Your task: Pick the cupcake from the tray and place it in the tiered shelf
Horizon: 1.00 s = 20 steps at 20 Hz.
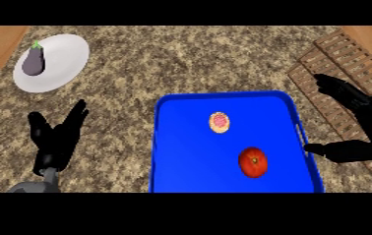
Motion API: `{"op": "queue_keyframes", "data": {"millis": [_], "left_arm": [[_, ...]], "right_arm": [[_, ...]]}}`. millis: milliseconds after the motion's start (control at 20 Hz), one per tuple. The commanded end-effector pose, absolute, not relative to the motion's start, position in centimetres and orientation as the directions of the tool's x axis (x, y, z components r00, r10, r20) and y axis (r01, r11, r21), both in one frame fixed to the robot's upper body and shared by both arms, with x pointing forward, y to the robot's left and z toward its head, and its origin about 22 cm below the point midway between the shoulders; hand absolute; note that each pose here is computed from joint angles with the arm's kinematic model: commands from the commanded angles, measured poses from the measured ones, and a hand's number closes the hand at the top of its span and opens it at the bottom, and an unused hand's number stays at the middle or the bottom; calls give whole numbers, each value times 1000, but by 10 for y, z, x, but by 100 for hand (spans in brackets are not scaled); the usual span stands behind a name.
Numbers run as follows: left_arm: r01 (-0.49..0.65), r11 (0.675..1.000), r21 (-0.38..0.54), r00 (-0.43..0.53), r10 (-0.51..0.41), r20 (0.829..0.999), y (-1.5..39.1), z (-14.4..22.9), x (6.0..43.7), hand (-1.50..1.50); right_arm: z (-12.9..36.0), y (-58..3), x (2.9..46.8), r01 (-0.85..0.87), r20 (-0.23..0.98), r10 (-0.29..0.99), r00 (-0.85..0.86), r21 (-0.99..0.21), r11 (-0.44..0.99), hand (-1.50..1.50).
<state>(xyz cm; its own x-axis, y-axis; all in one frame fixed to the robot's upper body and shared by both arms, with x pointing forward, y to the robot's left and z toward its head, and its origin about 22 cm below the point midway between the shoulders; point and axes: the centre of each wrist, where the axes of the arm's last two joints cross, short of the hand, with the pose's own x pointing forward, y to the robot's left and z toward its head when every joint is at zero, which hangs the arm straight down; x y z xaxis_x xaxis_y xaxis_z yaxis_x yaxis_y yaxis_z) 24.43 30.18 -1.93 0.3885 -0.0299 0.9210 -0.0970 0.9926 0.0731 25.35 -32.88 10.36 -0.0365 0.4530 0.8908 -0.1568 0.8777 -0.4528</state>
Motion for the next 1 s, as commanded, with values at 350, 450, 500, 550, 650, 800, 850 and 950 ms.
{"op": "queue_keyframes", "data": {"millis": [350, 450, 500, 550, 650, 800, 850, 950], "left_arm": [[-67, 996, 55, 442, -20, 897, 286, -21, 253, 0], [-68, 996, 51, 444, -16, 896, 298, -37, 241, 0], [-66, 997, 41, 445, -7, 895, 295, -33, 237, 0], [-63, 997, 48, 444, -15, 896, 281, -27, 241, 0], [-66, 997, 41, 422, -9, 907, 283, -30, 243, 0], [-37, 998, 44, 437, -24, 899, 304, -8, 244, 0], [-74, 995, 64, 443, -25, 896, 300, -32, 245, 0], [-83, 996, 40, 439, 0, 898, 306, -42, 238, 0]], "right_arm": [[177, -230, 256, -248, 768, 631, 109, -593, 766, -150], [187, -220, 262, -229, 744, 653, 143, -617, 753, -150], [166, -222, 266, -209, 726, 669, 156, -638, 741, -150], [182, -194, 263, -201, 722, 674, 153, -645, 737, -150], [178, -186, 265, -190, 685, 701, 200, -675, 713, -150], [170, -161, 285, -214, 633, 738, 234, -707, 674, -150], [174, -154, 294, -222, 643, 729, 236, -694, 684, -150], [165, -137, 278, -264, 602, 757, 254, -710, 653, -150]]}}
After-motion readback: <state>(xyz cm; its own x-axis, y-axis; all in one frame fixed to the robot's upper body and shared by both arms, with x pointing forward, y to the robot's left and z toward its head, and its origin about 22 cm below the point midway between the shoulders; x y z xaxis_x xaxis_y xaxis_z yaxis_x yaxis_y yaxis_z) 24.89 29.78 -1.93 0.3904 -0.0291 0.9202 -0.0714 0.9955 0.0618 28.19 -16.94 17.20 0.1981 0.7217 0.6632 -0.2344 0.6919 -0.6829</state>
